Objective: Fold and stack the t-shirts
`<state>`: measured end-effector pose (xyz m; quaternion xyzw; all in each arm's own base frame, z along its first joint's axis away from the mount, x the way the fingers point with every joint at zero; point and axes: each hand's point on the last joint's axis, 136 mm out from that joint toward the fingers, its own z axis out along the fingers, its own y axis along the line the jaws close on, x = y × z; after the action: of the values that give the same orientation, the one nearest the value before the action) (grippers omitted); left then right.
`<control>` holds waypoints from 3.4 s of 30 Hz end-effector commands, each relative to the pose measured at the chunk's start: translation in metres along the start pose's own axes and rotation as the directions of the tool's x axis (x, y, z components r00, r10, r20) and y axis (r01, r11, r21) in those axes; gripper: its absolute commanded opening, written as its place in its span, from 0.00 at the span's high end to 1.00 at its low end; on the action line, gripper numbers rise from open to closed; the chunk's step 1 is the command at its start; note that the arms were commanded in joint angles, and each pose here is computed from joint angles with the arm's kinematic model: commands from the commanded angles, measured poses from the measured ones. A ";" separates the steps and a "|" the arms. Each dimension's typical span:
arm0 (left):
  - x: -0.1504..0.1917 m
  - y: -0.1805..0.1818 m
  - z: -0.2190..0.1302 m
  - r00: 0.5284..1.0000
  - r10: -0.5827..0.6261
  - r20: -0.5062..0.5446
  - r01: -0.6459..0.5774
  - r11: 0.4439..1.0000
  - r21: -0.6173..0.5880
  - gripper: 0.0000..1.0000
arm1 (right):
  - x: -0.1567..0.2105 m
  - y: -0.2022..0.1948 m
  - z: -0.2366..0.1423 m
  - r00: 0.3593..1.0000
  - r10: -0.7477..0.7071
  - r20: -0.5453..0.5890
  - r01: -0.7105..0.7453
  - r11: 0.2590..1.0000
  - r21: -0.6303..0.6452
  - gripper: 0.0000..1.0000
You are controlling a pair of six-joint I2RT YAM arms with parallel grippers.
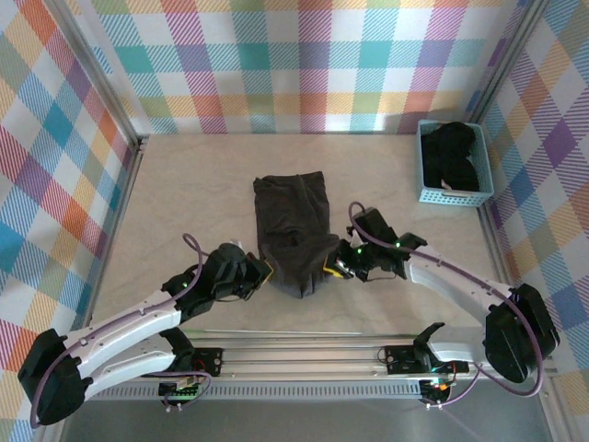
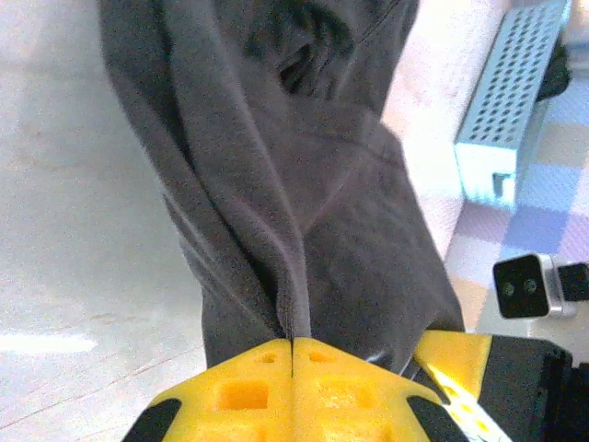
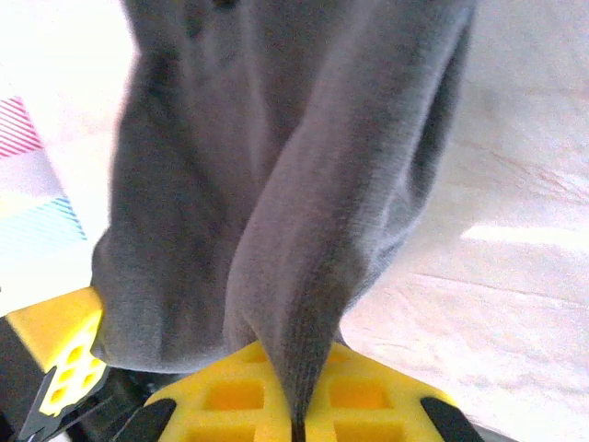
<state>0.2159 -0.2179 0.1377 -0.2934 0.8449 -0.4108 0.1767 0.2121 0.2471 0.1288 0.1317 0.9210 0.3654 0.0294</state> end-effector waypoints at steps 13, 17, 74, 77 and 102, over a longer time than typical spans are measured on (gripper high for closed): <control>-0.186 -0.081 0.071 0.978 -0.192 0.079 0.197 0.979 -0.059 1.00 | -0.214 0.089 0.018 0.949 0.298 -0.104 -0.314 0.924 -0.218 1.00; -0.240 -0.067 0.111 0.975 -0.196 0.107 0.210 0.968 -0.141 1.00 | -0.275 0.084 0.060 0.925 0.352 -0.144 -0.374 0.908 -0.189 0.81; -0.329 0.022 0.153 0.945 -0.212 0.251 0.232 0.972 -0.051 1.00 | -0.124 0.067 -0.078 0.957 -0.111 0.268 0.195 0.930 -0.310 0.15; -0.358 0.038 0.134 0.963 -0.160 0.216 0.187 0.976 -0.113 1.00 | -0.127 0.069 -0.075 0.957 -0.117 0.264 0.200 0.928 -0.314 0.15; -0.272 -0.054 -0.081 0.800 0.301 0.519 -0.124 0.930 -0.347 0.00 | -0.147 0.012 -0.172 0.637 -0.313 0.704 0.268 0.947 0.178 0.00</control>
<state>0.4461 -0.0152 0.2499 -0.3487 0.8035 -0.2427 0.4170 0.3331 0.1532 0.2635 0.0872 0.8402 0.3815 0.3753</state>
